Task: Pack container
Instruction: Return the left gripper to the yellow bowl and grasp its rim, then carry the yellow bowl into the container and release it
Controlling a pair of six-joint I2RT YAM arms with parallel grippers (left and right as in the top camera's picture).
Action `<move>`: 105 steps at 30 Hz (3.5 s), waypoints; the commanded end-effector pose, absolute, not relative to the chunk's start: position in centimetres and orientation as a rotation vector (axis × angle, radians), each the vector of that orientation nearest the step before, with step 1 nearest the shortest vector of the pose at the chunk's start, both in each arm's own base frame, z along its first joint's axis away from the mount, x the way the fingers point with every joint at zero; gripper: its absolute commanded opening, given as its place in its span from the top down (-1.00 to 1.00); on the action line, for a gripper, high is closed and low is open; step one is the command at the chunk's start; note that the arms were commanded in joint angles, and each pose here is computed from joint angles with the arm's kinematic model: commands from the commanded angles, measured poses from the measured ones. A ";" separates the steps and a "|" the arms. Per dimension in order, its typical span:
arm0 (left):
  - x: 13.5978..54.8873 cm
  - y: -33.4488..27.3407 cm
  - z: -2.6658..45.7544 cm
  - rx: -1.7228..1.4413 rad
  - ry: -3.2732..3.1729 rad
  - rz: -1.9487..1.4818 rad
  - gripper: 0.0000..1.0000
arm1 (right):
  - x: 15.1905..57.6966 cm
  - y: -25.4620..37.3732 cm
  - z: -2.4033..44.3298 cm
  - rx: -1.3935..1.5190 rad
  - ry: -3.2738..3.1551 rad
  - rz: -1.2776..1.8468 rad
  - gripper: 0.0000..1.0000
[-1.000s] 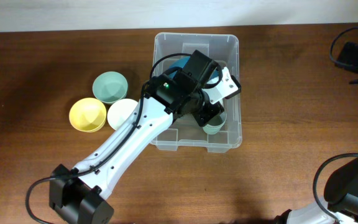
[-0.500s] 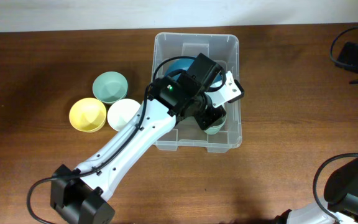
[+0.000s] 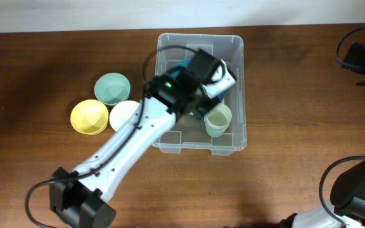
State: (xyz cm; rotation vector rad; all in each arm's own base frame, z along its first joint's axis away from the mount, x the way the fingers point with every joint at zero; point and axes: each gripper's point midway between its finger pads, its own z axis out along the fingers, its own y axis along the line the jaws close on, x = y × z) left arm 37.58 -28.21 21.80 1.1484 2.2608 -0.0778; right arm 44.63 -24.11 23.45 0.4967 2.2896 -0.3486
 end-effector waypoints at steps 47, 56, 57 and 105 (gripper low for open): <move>37.3 10.5 4.4 -0.574 2.784 -0.244 -0.36 | 44.5 -24.6 23.5 0.520 2.282 -0.360 -0.98; 37.5 10.7 0.7 -0.661 2.827 -0.253 0.05 | 44.5 -24.6 23.5 0.520 2.282 -0.360 -0.98; 37.4 10.8 0.3 -0.673 2.834 -0.256 0.12 | 44.5 -24.6 23.5 0.520 2.282 -0.360 -0.98; 36.3 -19.3 15.3 0.567 2.650 -0.264 0.99 | 44.5 -24.6 23.5 0.520 2.282 -0.360 -0.98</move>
